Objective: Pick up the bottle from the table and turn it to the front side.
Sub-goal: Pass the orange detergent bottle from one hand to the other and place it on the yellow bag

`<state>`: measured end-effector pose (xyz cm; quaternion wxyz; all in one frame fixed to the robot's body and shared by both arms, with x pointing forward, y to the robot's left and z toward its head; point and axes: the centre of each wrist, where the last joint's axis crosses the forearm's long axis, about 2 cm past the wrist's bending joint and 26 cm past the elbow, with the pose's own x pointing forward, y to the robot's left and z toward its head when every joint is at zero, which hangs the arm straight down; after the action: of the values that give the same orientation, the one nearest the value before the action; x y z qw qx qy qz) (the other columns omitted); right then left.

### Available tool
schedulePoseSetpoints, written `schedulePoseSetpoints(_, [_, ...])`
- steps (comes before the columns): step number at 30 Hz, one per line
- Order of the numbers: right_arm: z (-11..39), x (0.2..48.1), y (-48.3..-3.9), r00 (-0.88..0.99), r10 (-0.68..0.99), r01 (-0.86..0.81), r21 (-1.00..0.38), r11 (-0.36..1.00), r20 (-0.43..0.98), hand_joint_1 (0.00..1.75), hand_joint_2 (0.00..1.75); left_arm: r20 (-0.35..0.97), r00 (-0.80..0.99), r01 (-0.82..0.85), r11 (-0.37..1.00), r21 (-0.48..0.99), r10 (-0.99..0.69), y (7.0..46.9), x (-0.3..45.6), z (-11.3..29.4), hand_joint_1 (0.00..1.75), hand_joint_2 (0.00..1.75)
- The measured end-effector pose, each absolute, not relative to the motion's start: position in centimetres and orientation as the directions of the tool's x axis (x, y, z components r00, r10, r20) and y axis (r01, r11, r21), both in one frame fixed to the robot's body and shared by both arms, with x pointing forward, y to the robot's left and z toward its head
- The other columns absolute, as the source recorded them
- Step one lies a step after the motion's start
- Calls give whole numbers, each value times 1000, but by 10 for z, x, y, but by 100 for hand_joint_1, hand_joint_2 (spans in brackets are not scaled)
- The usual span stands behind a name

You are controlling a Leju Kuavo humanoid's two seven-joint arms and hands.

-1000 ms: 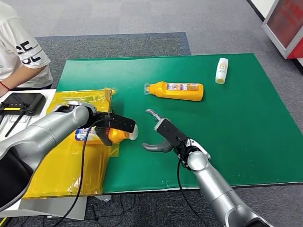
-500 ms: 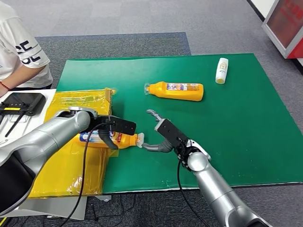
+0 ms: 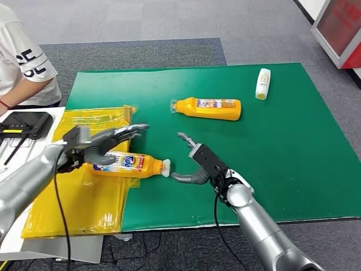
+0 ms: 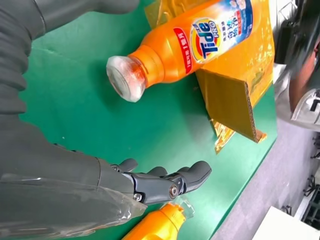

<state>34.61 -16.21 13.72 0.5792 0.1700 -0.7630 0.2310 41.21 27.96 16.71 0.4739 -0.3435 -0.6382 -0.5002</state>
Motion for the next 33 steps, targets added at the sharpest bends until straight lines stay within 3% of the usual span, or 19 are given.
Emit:
schedulePoseSetpoints(4, [137,343,-164,-280,5,-529,-158,834,960,0,175,944,-305,912,322,253,122,294,378,153,0,175])
schedulePoseSetpoints(10, [127,325,-171,-264,-57,-532,-96,841,963,0,175,931,-337,817,535,216,138,298,343,116,0,175])
schedulePoseSetpoints(16, [124,312,-184,-251,-191,-545,25,838,949,0,175,941,-293,766,630,126,168,294,313,89,0,175])
schedulePoseSetpoints(33, [138,287,-213,-349,-326,-417,166,894,879,0,175,940,-331,568,813,128,84,274,277,84,0,175])
